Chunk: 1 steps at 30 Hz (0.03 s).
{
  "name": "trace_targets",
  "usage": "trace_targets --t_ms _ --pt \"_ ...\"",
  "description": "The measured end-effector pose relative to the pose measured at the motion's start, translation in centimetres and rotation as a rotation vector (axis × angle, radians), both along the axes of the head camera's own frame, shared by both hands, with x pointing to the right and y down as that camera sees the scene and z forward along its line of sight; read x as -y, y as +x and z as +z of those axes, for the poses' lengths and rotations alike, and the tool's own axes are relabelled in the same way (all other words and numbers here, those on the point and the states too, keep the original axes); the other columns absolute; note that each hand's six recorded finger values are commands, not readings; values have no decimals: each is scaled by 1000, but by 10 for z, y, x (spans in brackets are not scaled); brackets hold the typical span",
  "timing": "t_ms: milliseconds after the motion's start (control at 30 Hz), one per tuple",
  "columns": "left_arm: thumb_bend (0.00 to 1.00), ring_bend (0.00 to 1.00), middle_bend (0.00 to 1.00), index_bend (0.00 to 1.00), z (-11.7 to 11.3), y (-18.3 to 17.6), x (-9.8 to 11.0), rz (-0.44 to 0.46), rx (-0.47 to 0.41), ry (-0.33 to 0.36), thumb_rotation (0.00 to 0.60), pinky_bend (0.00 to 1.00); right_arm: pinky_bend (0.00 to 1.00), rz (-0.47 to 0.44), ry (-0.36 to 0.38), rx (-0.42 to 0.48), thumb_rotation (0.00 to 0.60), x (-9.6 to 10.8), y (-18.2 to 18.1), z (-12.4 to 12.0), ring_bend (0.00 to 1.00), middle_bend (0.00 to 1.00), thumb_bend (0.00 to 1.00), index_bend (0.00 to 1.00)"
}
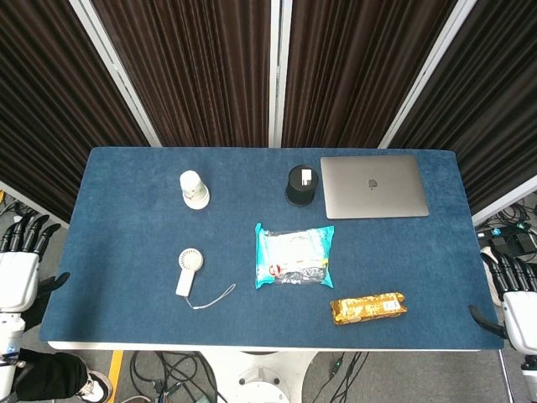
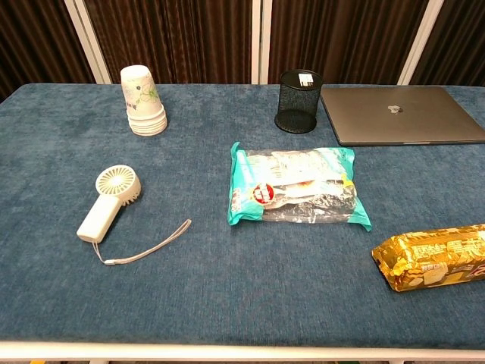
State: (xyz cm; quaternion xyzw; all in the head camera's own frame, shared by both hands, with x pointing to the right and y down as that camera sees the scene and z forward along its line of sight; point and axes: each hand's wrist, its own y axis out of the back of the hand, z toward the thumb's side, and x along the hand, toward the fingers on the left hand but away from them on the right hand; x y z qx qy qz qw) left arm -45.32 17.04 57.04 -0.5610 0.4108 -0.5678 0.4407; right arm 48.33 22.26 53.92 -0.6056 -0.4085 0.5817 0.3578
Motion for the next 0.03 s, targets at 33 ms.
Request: trace_targets --t_ms 33 --pt "0 3 88 174 1 0 0 0 -5 -2 600 119 0 1 2 -1 600 0 0 0 0 0 160 0"
